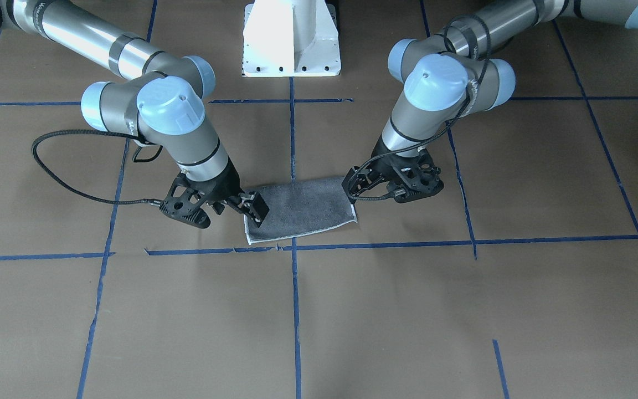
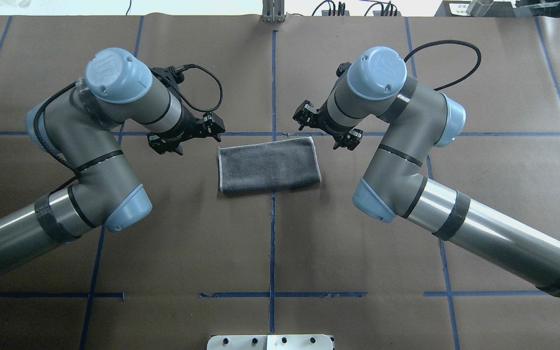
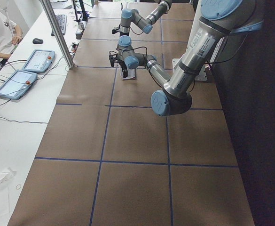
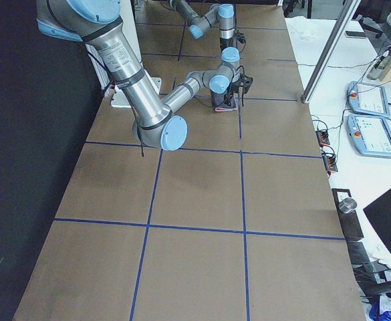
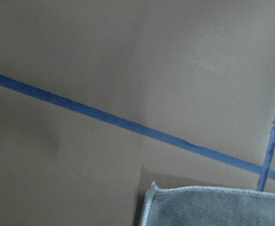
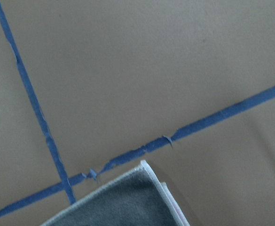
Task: Fold towel twice with both arms
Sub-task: 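Lower the right gripper onto the folded towel's end while the left gripper repositions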
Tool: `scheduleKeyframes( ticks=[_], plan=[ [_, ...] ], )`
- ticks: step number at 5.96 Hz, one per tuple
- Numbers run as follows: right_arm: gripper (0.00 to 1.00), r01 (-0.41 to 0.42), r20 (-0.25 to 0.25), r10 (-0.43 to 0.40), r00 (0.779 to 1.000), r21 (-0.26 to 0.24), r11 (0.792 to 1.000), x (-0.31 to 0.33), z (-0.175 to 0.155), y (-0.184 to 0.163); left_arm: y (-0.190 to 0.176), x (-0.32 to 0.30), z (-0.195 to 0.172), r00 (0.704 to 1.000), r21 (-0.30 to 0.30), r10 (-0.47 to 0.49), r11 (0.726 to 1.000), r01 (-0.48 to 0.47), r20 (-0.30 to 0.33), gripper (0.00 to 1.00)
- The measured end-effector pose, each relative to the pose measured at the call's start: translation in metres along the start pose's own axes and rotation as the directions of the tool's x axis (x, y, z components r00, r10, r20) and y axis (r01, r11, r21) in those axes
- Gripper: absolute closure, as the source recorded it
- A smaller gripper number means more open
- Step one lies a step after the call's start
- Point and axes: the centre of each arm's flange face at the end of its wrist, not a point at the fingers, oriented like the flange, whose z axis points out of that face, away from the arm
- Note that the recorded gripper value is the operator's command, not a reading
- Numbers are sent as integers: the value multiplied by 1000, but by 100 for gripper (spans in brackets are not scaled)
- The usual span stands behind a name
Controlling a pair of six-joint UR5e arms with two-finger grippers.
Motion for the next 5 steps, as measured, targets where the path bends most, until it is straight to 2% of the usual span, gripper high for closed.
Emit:
scheduleKeyframes(
  ticks=[1,3,5],
  plan=[
    [0,16,-8,-16,1000,-10,1000,16,7,22,-8,-8,-14,1000,-7,16,1000,-16,14,0],
    [2,54,-67,-53,996,11,998,47,38,69,-25,-17,-30,999,-3,36,999,-36,23,0],
    [5,60,-115,-58,992,20,998,49,46,80,-30,-21,-33,999,0,39,999,-39,25,0]
  ],
)
